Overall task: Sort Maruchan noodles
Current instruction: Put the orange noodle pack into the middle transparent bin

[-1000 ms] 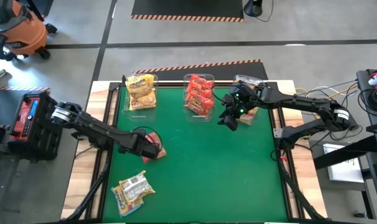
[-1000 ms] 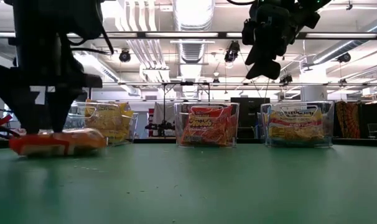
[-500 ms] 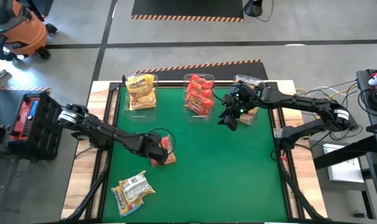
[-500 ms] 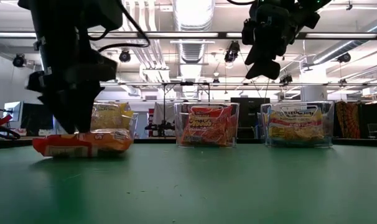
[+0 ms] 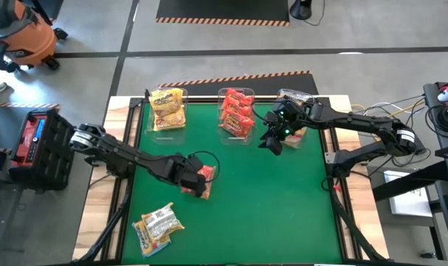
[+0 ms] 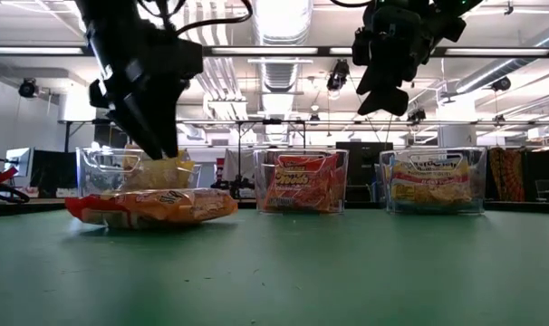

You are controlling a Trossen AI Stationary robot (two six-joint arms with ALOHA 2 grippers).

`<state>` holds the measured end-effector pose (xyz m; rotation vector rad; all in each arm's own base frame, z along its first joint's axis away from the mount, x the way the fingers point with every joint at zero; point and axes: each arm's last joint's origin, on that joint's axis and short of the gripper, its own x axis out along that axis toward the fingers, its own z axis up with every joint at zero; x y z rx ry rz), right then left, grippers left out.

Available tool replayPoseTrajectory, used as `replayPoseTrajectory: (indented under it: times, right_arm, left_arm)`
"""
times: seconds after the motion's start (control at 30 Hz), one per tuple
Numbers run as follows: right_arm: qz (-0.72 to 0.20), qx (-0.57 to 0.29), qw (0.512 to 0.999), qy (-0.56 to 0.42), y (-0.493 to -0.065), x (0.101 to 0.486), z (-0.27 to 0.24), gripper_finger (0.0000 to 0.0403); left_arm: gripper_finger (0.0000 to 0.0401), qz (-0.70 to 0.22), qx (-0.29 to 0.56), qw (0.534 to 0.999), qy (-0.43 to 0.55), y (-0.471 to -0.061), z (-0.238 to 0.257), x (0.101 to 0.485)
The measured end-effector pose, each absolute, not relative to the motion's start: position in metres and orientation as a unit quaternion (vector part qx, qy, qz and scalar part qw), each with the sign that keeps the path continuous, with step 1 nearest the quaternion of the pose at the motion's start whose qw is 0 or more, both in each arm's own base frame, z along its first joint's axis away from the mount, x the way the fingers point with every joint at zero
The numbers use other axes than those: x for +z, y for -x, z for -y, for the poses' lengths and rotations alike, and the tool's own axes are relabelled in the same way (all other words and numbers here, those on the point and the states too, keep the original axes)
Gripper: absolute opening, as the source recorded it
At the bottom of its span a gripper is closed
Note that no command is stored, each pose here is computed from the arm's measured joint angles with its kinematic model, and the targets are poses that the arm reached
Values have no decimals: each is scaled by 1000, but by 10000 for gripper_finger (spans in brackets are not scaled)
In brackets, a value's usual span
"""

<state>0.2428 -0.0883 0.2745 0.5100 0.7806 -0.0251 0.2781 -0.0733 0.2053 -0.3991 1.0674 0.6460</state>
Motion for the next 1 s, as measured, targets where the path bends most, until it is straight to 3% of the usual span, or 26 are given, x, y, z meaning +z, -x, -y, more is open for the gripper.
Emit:
replayPoseTrajectory:
  times: [0.2,0.33,0.77,0.9,1.0]
  right_arm:
    - [-376,-12,893,-247,-243,275,88,205]
    - [-376,-12,893,-246,-243,275,88,206]
    - [-378,-13,892,-248,-243,274,88,206]
    - [-379,-13,891,-248,-242,274,88,205]
    - [-379,-13,891,-248,-242,274,88,205]
  left_arm:
    - [206,-440,371,714,398,-286,78,214]
    - [206,-415,408,677,451,-290,80,209]
    - [206,-409,473,614,482,-301,83,172]
    - [206,-425,468,620,465,-306,83,163]
    - [206,-456,439,649,422,-306,83,162]
